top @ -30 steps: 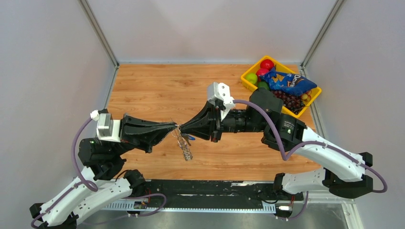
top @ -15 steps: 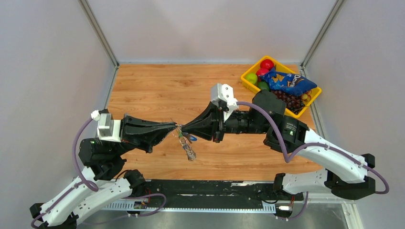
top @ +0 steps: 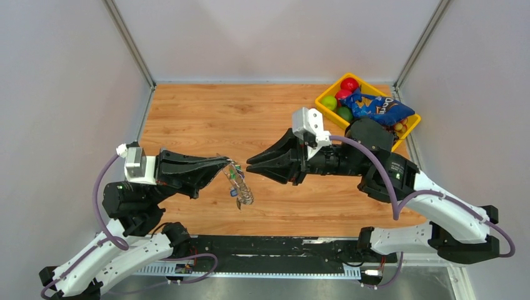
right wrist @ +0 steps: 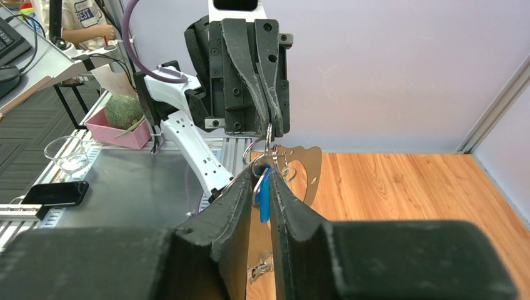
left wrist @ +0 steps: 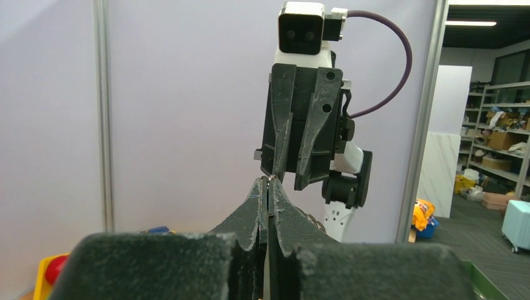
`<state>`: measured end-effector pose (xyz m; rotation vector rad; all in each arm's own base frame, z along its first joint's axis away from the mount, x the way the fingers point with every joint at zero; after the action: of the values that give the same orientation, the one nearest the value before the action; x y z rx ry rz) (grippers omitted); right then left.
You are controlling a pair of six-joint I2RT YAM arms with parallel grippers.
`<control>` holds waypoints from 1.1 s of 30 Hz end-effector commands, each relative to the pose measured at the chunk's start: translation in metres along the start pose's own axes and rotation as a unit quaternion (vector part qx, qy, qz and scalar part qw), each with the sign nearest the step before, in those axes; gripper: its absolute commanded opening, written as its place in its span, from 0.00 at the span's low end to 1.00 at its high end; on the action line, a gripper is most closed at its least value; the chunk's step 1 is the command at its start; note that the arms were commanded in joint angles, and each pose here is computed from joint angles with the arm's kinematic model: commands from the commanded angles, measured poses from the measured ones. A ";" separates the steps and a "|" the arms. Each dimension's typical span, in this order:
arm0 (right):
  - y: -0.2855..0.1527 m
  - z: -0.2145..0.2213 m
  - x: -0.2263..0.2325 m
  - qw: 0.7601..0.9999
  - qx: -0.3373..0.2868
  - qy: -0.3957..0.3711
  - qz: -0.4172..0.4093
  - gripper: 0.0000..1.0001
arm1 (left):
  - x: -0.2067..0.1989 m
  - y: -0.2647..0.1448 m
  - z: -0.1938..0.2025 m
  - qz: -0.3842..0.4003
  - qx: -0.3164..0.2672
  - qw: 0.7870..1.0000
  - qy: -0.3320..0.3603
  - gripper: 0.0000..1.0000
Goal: Put the keys on the keyring
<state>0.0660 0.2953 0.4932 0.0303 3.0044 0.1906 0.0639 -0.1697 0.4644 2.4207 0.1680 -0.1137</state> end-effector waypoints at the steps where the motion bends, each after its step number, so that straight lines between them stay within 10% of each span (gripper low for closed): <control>1: 0.009 -0.012 -0.004 1.000 -0.015 -0.006 0.004 0.20 | -0.006 0.001 -0.016 0.008 -0.040 0.999 0.001 0.00; 33: 0.028 -0.013 -0.005 0.999 -0.033 -0.003 -0.014 0.19 | -0.003 -0.001 -0.010 0.005 -0.039 0.999 -0.003 0.00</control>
<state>0.0767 0.3255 0.4841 0.0210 3.0195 0.1559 0.0644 -0.1680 0.4646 2.3854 0.1682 -0.1306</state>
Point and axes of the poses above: each gripper's point midway between its finger pads, its own y axis out along the fingers, its own x axis along the line the jaws close on, z = x × y, the point moved 5 cm from there along -y, back along the fingers, and after that the axes turned 5 degrees about -y, right-handed, at the moved point
